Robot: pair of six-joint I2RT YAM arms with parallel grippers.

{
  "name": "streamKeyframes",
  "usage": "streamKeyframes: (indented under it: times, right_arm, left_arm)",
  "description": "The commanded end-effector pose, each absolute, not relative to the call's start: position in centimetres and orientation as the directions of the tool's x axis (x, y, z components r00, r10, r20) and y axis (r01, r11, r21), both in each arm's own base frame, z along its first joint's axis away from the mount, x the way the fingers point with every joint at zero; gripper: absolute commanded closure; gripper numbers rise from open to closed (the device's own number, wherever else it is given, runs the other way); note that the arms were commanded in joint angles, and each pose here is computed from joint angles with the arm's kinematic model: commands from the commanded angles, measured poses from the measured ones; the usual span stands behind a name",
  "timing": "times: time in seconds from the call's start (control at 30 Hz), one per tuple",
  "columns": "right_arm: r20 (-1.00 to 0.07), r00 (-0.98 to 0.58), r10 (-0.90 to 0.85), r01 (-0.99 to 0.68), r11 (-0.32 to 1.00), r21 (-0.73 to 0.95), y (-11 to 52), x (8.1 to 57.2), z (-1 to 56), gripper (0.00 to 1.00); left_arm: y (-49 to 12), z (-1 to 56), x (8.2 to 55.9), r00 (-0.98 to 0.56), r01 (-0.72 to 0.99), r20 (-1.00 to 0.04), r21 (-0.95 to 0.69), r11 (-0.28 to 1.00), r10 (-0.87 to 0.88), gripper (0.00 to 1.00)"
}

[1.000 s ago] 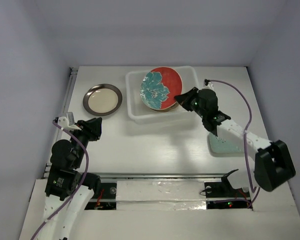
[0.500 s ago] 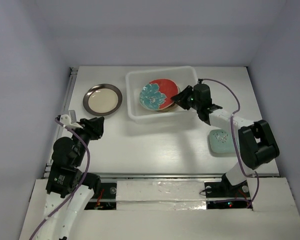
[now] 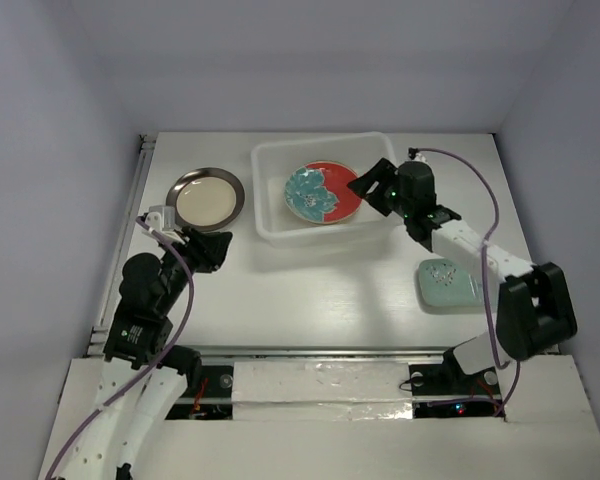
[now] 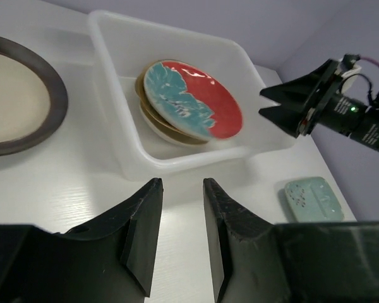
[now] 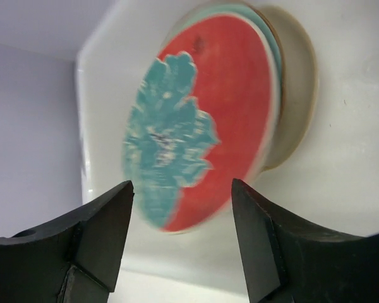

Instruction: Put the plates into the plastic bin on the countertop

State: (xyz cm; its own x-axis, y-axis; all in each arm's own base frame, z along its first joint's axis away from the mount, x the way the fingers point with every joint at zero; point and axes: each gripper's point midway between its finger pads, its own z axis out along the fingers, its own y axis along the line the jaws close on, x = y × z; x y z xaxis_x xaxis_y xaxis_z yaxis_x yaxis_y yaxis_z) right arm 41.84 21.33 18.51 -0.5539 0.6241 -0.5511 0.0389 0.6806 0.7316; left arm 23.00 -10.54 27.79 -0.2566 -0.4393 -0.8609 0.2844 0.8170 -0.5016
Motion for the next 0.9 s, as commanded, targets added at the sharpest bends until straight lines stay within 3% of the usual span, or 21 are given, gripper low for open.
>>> streamKeyframes:
  times: [0.0, 0.1, 0.17, 0.2, 0.3, 0.43, 0.5, 0.53, 0.7, 0.73, 0.87]
  right_arm:
    - [-0.659, -0.388, 0.644, -0.057, 0.697, 0.715, 18.9, 41.2, 25.6, 0.30]
    - [-0.693, -0.326, 0.643, -0.065, 0.716, 0.695, 17.2, 39.4, 27.8, 0.30]
    - [-0.714, -0.296, 0.635, -0.058, 0.734, 0.677, 16.0, 38.2, 28.3, 0.40]
    - [-0.721, -0.259, 0.642, -0.082, 0.729, 0.679, 15.2, 36.8, 30.2, 0.63]
    - [-0.754, -0.217, 0.620, -0.087, 0.757, 0.648, 13.4, 34.1, 31.5, 1.00]
    - [-0.777, -0.107, 0.620, -0.134, 0.766, 0.629, 10.5, 29.1, 36.2, 1.00]
    - [-0.778, -0.044, 0.627, -0.160, 0.764, 0.625, 8.8, 25.8, 38.7, 1.00]
    - [-0.775, -0.027, 0.632, -0.166, 0.761, 0.627, 8.2, 24.8, 39.3, 1.00]
    - [-0.763, 0.003, 0.646, -0.223, 0.744, 0.630, 6.7, 19.7, 41.1, 1.00]
    - [-0.763, 0.001, 0.646, -0.228, 0.743, 0.629, 6.6, 19.3, 41.1, 1.00]
    - [-0.761, 0.008, 0.648, -0.250, 0.739, 0.626, 6.1, 17.5, 41.2, 0.95]
  left_arm:
    - [-12.9, 29.2, 23.0, -0.272, 0.387, -0.831, -0.555, 0.736, -0.485, 0.71]
    - [-14.6, 29.4, 22.8, -0.304, 0.427, -0.815, -0.580, 0.694, -0.494, 0.72]
    - [-15.6, 29.5, 22.9, -0.318, 0.430, -0.801, -0.599, 0.675, -0.508, 0.72]
    - [-16.4, 29.2, 23.2, -0.334, 0.431, -0.794, -0.608, 0.667, -0.507, 0.72]
    - [-20.7, 28.3, 22.5, -0.404, 0.449, -0.782, -0.621, 0.642, -0.474, 0.73]
    - [-27.4, 25.8, 21.5, -0.447, 0.428, -0.815, -0.557, 0.712, -0.369, 0.77]
    - [-32.2, 24.1, 20.2, -0.495, 0.475, -0.825, -0.521, 0.709, -0.274, 0.98]
    - [-33.8, 23.5, 19.9, -0.515, 0.496, -0.821, -0.520, 0.695, -0.246, 1.00]
    - [-41.6, 19.5, 18.5, -0.586, 0.549, -0.799, -0.516, 0.657, -0.138, 1.00]
    - [-43.0, 20.8, 19.0, -0.570, 0.551, -0.807, -0.516, 0.656, -0.156, 1.00]
    - [-47.7, 18.6, 19.4, -0.579, 0.558, -0.812, -0.458, 0.692, -0.070, 0.80]
